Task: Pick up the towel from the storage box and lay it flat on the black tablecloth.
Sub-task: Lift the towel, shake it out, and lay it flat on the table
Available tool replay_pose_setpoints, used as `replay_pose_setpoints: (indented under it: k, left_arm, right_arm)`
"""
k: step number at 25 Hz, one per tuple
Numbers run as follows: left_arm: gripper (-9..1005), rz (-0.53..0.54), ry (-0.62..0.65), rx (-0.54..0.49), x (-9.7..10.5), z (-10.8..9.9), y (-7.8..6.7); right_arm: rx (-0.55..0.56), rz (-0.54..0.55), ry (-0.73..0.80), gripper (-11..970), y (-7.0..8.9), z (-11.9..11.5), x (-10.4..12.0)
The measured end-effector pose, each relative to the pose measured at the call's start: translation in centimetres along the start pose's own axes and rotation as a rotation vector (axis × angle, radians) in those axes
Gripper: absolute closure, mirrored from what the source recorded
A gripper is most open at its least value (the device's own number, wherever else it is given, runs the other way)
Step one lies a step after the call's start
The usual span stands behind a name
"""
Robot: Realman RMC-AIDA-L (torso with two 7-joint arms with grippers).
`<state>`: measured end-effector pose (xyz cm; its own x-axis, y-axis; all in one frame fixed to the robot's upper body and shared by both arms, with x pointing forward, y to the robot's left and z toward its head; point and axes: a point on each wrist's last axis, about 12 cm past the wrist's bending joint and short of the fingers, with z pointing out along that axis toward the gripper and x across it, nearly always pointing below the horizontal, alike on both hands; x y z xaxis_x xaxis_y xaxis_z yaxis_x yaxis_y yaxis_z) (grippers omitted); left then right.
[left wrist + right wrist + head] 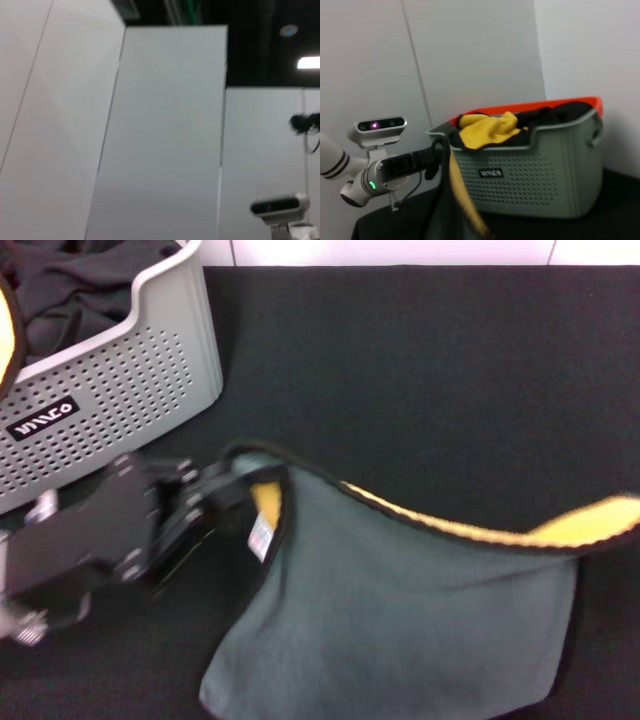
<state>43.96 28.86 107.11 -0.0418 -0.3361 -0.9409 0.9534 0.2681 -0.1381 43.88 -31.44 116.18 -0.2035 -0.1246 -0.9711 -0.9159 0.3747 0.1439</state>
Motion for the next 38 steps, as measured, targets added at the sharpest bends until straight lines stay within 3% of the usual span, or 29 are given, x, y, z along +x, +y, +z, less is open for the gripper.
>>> replay_pose_setpoints:
  k: [6,13,20,26,38]
  left_arm:
    - [954,0.047,0.085,-0.074,1.4,3.1,2.6]
    - [950,0.079,0.132,-0.197,3.2,4.4,3.6]
    - [945,0.139,0.185,-0.326,4.6,4.7,4.3]
    - [941,0.197,0.2,-0.395,4.7,4.6,4.9]
    - [934,0.313,0.255,-0.46,5.4,4.8,5.5]
  right_arm:
    - [0.015,0.045,-0.009,944,-5.2,4.1,2.2]
    - [0.049,0.076,0.028,944,-8.4,7.7,3.4]
    - [0.187,0.102,0.093,944,-10.1,9.1,5.9]
    - [0.218,0.094,0.088,943,-10.3,10.4,7.2]
    - [0.272,0.038,0.032,943,-11.3,11.5,6.3]
